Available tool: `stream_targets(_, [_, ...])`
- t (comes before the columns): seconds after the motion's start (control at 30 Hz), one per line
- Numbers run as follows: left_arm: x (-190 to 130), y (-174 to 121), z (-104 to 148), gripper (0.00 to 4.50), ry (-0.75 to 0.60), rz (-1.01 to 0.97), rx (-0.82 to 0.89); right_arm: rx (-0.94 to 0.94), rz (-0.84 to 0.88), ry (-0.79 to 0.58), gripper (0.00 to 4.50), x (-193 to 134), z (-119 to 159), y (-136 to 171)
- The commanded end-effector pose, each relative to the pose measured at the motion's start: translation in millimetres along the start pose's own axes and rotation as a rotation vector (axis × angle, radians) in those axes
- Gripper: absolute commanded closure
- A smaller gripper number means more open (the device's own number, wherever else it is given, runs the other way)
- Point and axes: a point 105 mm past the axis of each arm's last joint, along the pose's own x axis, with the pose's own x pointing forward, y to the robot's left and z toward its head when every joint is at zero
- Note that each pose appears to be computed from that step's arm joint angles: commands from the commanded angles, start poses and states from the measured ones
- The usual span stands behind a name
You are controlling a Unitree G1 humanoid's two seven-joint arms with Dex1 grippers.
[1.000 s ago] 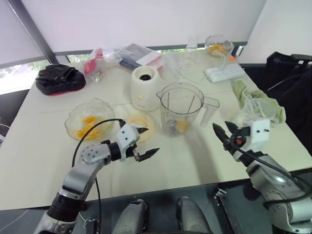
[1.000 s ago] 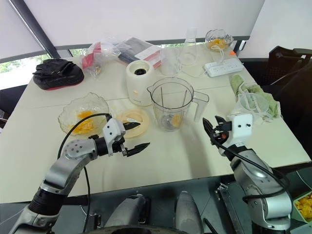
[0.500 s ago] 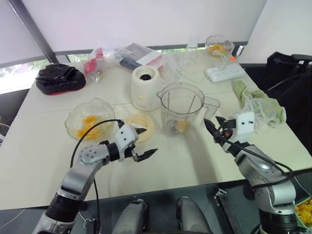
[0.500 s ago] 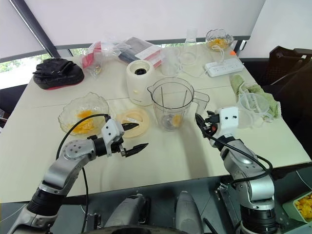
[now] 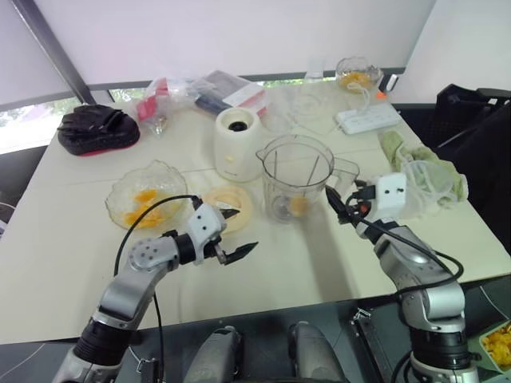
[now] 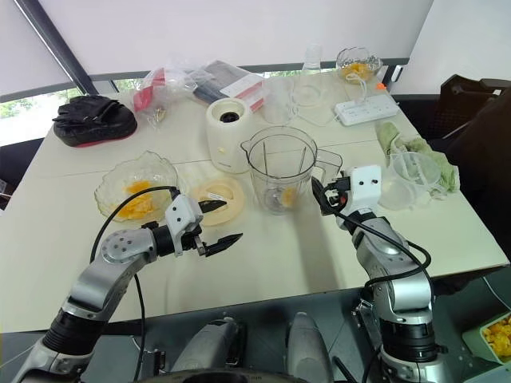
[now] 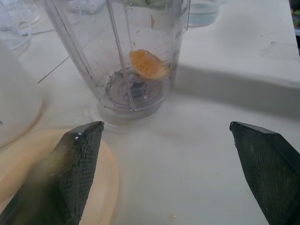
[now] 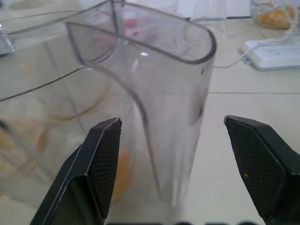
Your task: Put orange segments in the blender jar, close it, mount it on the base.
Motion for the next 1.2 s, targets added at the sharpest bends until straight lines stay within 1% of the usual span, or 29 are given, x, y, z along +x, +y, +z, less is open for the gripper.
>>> stream_targets(0.03, [-4.3, 1.1, 10.7, 0.0, -0.027, 0.008, 0.038, -0.014, -0.015, -0.047, 0.86, 6.3, 9.6, 1.7])
stream_targets(0.3, [-3.9, 1.4, 11.0, 0.0, -0.027, 0.012, 0.046, 0.005, -0.039, -0.059, 0.86, 16.6, 8.6, 3.5])
stream_targets(0.37, [-3.9, 1.6, 11.0, 0.0, -0.027, 0.014, 0.046, 0.001, -0.042, -0.061, 1.39, 17.9, 8.5, 3.8])
stream_targets(0.4, [-4.2, 1.5, 10.9, 0.0, -0.027, 0.014, 0.046, 0.0, -0.042, -0.062, 1.73, 18.1, 8.4, 4.3])
stream_targets(0.43, [-4.4, 1.5, 10.9, 0.0, -0.027, 0.015, 0.046, 0.002, -0.043, -0.062, 2.15, 18.3, 8.6, 4.7])
stream_targets(0.73, [-3.1, 1.5, 11.1, 0.0, -0.031, 0.022, 0.043, 0.028, -0.07, -0.091, 2.15, 19.9, 14.6, 3.8])
stream_targets(0.83, [-2.6, 2.2, 11.3, 0.0, -0.032, 0.023, 0.044, 0.029, -0.077, -0.09, 2.99, 20.6, 14.1, 3.6])
stream_targets(0.87, [-2.5, 2.4, 11.4, 0.0, -0.033, 0.024, 0.044, 0.023, -0.083, -0.084, 3.44, 20.7, 13.3, 3.3])
stream_targets(1.2, [-2.2, 4.1, 11.8, 0.0, -0.034, 0.029, 0.045, 0.009, -0.096, -0.098, 3.44, 23.1, 17.3, 1.5])
